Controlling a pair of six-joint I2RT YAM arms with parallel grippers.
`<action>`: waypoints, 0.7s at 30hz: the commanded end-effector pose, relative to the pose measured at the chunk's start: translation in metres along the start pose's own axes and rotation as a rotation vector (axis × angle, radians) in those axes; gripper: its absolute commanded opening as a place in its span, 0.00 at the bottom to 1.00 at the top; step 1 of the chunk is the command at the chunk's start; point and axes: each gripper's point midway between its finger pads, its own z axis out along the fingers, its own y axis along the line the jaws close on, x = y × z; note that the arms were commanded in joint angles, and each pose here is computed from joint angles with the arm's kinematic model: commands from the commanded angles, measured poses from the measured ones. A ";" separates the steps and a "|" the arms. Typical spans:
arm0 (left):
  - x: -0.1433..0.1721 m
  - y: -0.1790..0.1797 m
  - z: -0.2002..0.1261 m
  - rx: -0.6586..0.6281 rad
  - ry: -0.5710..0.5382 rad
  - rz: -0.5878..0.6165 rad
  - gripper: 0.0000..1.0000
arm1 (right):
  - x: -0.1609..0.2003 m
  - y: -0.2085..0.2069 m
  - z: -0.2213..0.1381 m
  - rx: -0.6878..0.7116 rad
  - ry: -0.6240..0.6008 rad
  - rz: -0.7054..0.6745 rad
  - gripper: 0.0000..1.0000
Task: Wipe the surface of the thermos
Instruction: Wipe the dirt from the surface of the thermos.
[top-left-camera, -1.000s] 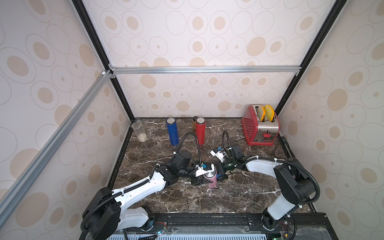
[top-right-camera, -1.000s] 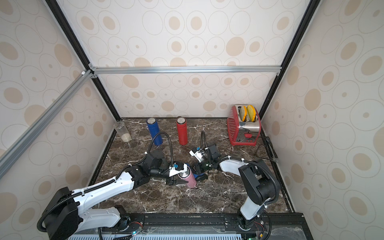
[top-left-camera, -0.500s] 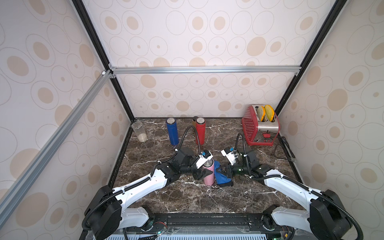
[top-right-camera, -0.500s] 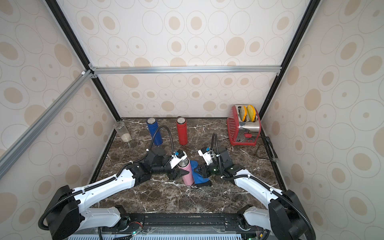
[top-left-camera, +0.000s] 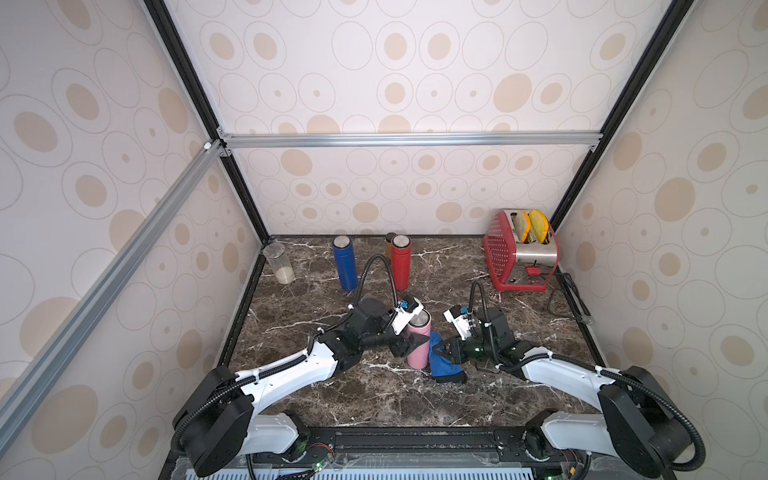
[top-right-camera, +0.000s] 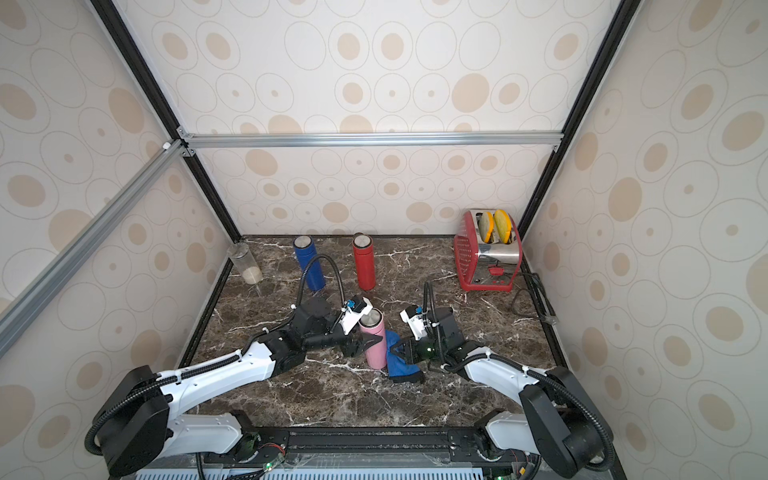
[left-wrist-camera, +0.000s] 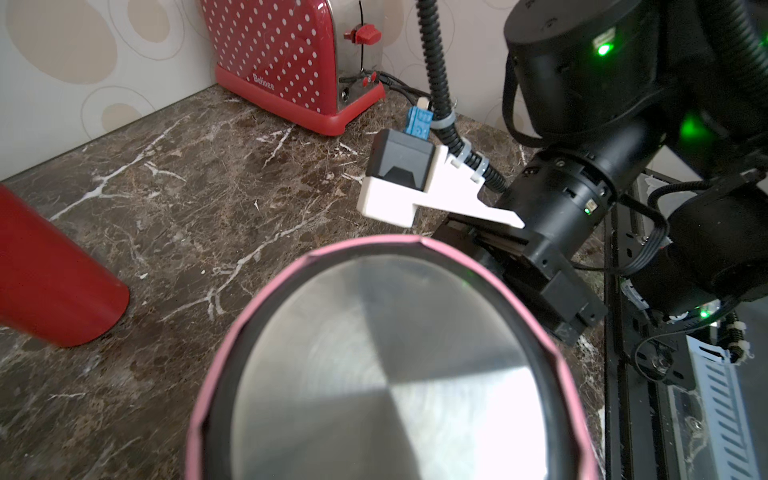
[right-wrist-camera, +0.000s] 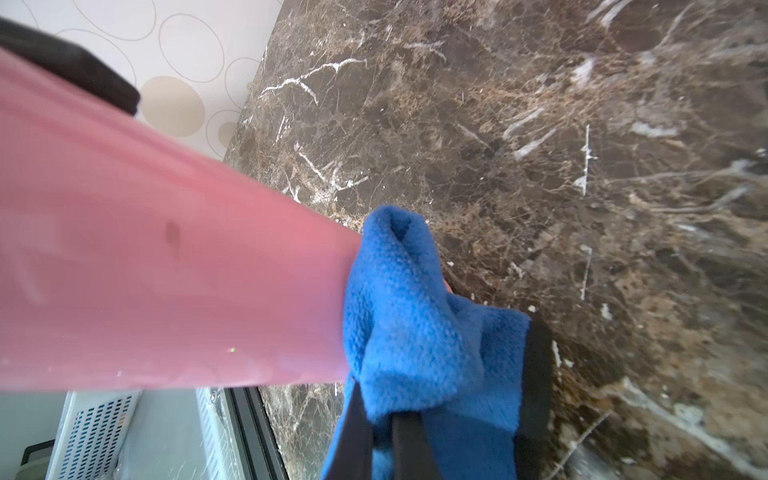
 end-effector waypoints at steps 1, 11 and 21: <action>-0.001 -0.003 0.008 0.004 -0.063 0.020 0.49 | -0.004 0.007 0.002 -0.032 -0.031 -0.015 0.00; -0.004 -0.015 0.010 0.057 -0.253 0.062 0.41 | -0.005 0.017 -0.016 -0.015 -0.052 -0.048 0.00; 0.003 -0.017 0.011 0.055 -0.279 0.085 0.12 | -0.044 0.074 -0.095 0.047 -0.174 -0.175 0.00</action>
